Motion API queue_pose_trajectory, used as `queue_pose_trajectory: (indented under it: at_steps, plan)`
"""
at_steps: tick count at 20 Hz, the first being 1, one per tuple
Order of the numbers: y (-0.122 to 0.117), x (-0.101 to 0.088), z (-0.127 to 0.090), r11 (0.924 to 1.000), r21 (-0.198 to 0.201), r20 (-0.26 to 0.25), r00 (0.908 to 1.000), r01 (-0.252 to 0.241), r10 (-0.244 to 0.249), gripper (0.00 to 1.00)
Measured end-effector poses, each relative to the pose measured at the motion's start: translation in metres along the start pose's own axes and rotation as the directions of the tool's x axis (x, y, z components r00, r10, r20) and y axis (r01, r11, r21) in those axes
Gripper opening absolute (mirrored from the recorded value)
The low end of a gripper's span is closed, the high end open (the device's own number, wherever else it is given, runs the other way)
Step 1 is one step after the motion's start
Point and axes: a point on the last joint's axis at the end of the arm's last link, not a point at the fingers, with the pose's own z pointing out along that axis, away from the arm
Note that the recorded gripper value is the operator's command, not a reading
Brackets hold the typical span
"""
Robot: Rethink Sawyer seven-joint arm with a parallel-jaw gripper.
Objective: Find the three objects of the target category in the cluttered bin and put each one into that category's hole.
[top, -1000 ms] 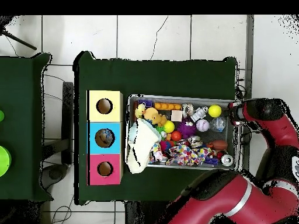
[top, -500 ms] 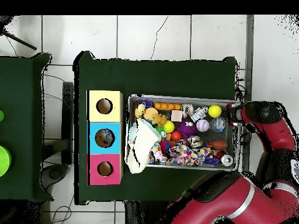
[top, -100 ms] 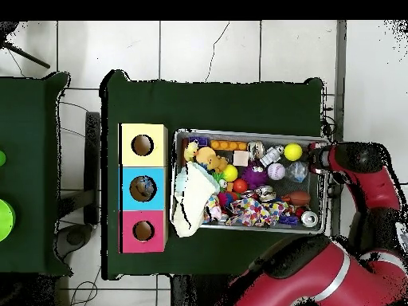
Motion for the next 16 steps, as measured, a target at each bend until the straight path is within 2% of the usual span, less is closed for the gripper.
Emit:
queue_pose_trajectory:
  at_steps: [12,16]
  plan:
    - [-0.0003,0.0033,0.0013,0.9997,-0.009,-0.02,0.9995,-0.023,0.022,1.0]
    - [-0.0048,0.0075,0.0033,0.9987,-0.011,-0.045,0.9978,-0.049,0.049,1.0]
